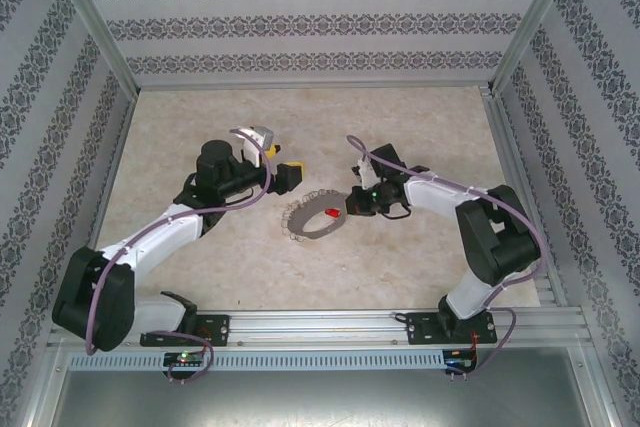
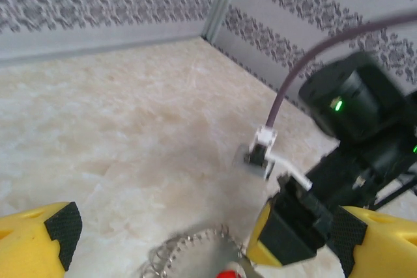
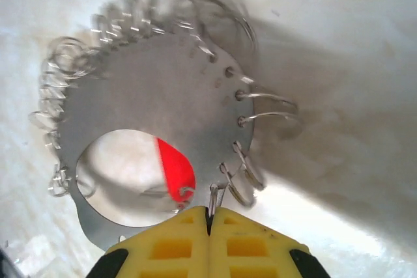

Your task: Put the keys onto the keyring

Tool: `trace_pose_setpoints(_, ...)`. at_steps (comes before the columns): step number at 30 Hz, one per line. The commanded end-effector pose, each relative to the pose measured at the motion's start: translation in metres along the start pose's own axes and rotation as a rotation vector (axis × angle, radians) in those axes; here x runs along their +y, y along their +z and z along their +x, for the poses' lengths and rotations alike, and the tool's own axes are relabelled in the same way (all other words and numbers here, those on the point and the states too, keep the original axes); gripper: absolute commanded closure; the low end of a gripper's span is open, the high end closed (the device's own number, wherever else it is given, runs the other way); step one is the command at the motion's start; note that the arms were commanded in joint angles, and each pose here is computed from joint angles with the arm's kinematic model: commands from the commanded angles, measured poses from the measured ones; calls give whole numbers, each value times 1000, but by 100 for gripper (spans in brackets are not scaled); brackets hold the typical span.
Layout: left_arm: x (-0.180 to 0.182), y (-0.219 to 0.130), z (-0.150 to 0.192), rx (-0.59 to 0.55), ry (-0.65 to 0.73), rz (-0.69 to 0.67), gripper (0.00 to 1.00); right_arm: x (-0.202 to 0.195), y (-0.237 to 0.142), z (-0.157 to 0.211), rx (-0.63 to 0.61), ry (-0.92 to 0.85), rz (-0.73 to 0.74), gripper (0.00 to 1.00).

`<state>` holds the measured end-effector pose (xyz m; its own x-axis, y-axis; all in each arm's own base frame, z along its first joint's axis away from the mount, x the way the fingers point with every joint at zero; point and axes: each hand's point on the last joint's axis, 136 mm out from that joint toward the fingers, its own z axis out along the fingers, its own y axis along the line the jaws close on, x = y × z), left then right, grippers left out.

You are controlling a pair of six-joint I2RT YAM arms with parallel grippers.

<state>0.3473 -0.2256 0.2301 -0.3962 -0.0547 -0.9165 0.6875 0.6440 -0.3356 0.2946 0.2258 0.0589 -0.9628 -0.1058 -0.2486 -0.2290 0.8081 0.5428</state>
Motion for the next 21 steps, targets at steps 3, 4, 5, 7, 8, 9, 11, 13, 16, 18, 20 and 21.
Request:
trace_pose_setpoints(3,-4,20,15,101,-99,95,0,33,-27,-7,14,-159,68,100)
trace_pose_setpoints(4,-1,24,18,112,-129,92,0,35,-27,-7,15,-165,68,100)
trace_pose_setpoints(5,3,28,21,123,-163,83,0,36,-27,-8,12,-166,69,100)
trace_pose_setpoints(7,8,33,30,159,-224,74,0,39,-28,-9,8,-163,63,100)
trace_pose_setpoints(8,11,37,33,179,-248,65,0,39,-28,-10,2,-161,63,100)
trace_pose_setpoints(9,10,39,35,189,-256,78,0,40,-28,-10,-1,-159,61,100)
trace_pose_setpoints(11,-2,39,36,180,-250,154,0,39,-27,-10,-3,-159,59,100)
trace_pose_setpoints(13,-6,37,41,176,-233,152,0,38,-25,-10,4,-157,62,100)
trace_pose_setpoints(16,-15,33,52,207,-166,130,0,33,-21,-7,12,-150,75,100)
trace_pose_setpoints(18,-22,32,66,257,-104,97,0,30,-19,-7,13,-148,86,100)
trace_pose_setpoints(20,-23,32,77,294,-62,46,0,25,-13,-6,24,-142,97,100)
trace_pose_setpoints(21,-22,31,81,301,-57,21,0,24,-10,-6,28,-141,97,100)
